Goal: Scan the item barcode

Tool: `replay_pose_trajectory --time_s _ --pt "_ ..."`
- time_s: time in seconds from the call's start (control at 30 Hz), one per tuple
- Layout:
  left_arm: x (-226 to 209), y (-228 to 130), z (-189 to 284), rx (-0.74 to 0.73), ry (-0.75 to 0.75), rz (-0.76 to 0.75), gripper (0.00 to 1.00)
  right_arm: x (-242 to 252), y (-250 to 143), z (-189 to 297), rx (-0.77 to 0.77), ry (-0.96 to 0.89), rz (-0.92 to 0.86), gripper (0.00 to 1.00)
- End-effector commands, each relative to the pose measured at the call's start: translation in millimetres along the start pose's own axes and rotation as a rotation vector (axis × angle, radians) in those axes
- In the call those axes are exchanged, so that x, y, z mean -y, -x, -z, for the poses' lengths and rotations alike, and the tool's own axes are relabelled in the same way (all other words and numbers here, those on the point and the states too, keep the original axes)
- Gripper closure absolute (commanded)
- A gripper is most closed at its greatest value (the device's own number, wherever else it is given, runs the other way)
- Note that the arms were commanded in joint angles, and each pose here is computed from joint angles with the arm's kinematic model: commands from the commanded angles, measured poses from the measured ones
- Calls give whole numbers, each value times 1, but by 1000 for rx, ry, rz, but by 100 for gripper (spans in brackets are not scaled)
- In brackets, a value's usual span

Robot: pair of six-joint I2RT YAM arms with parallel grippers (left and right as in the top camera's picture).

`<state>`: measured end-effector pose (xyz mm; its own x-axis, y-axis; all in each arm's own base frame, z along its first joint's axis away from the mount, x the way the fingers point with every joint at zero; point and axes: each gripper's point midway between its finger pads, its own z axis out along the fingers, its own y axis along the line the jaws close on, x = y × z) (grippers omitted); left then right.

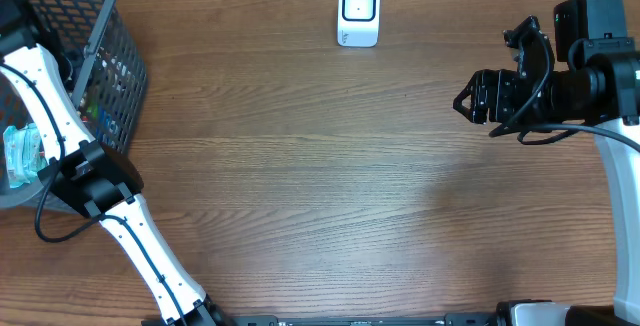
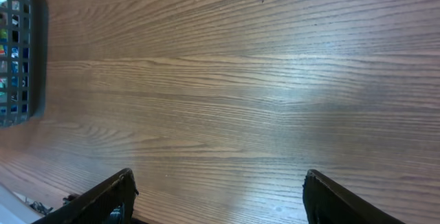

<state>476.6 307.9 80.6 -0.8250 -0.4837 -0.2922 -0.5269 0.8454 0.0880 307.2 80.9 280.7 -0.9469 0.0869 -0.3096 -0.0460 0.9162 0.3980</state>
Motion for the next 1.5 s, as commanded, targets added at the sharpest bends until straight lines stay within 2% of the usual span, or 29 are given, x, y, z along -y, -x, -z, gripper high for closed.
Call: replay_pose_trajectory --time_s 0.0,0.17,0.3,0.43,0.53,0.7,0.87,1.13,1.3,1.47 --pt "14 -15 -38 -72 -53 -38 2 -5 3 6 22 11 8 21" --pt "29 -41 -67 -175 -96 -50 18 -5 4 6 28 12 -8 21" --pt "33 -46 -67 -197 -98 -58 31 -5 4 6 29 12 -8 20" --pt "34 -46 -59 -199 -107 -50 32 -5 4 6 28 12 -8 20" --pt "45 -49 -49 -208 -191 -37 32 -5 4 6 29 12 -8 20" --pt "62 -69 -37 -295 -305 -15 41 -5 5 6 29 12 -8 20" --pt "56 -75 -44 -322 -248 -29 32 -5 4 6 28 11 -8 20" --pt "46 -73 -52 -314 -171 -4 32 -5 4 6 27 11 -8 20" --pt "46 -58 -61 -249 -159 -2 31 -5 3 6 22 10 -10 20" --pt "51 -43 -65 -193 -154 69 30 -5 3 6 21 11 -11 20"
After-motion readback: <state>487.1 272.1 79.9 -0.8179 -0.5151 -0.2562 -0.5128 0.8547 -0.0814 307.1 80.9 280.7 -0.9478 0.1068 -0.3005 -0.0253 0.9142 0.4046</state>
